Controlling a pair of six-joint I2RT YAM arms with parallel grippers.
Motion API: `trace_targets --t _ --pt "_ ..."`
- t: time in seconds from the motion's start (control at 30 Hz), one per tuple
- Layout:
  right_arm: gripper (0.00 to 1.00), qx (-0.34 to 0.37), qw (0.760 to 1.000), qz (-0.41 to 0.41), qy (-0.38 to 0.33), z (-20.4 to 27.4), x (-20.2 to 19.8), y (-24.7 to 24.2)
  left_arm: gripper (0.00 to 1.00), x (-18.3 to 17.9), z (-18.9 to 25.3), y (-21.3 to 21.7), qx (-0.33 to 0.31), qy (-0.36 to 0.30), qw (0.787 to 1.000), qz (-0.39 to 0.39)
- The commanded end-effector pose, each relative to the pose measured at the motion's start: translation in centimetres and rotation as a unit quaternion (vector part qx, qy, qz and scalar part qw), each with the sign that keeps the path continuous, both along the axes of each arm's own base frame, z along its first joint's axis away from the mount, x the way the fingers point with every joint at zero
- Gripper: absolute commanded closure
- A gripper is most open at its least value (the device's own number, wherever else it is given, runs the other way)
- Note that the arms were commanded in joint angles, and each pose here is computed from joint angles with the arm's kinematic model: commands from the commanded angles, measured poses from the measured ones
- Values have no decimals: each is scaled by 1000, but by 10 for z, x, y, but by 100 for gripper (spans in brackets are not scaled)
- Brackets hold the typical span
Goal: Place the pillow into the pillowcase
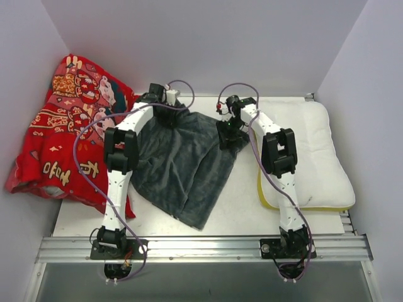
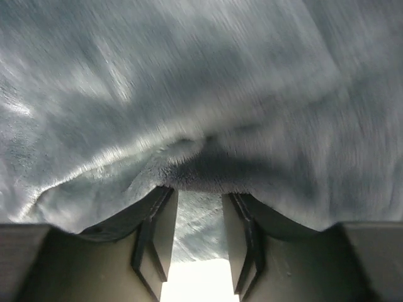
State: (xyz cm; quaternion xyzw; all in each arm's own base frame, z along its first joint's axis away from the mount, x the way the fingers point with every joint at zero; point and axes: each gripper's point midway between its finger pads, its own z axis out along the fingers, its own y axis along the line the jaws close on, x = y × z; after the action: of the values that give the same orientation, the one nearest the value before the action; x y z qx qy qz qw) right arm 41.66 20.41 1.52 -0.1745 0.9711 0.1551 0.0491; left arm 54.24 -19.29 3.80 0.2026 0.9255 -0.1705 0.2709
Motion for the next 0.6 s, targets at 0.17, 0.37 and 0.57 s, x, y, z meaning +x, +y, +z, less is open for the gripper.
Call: trace_targets --t 0.17,0.37,0.57 --pt "46 6 993 11 -113 88 21 -4 53 66 10 89 4 -41 990 135" --pt "22 -169 965 -29 -199 136 21 -100 20 47 81 60 -50 -80 994 57" --pt "13 -166 956 -181 -158 151 24 -196 3 2 138 38 -69 -100 992 15"
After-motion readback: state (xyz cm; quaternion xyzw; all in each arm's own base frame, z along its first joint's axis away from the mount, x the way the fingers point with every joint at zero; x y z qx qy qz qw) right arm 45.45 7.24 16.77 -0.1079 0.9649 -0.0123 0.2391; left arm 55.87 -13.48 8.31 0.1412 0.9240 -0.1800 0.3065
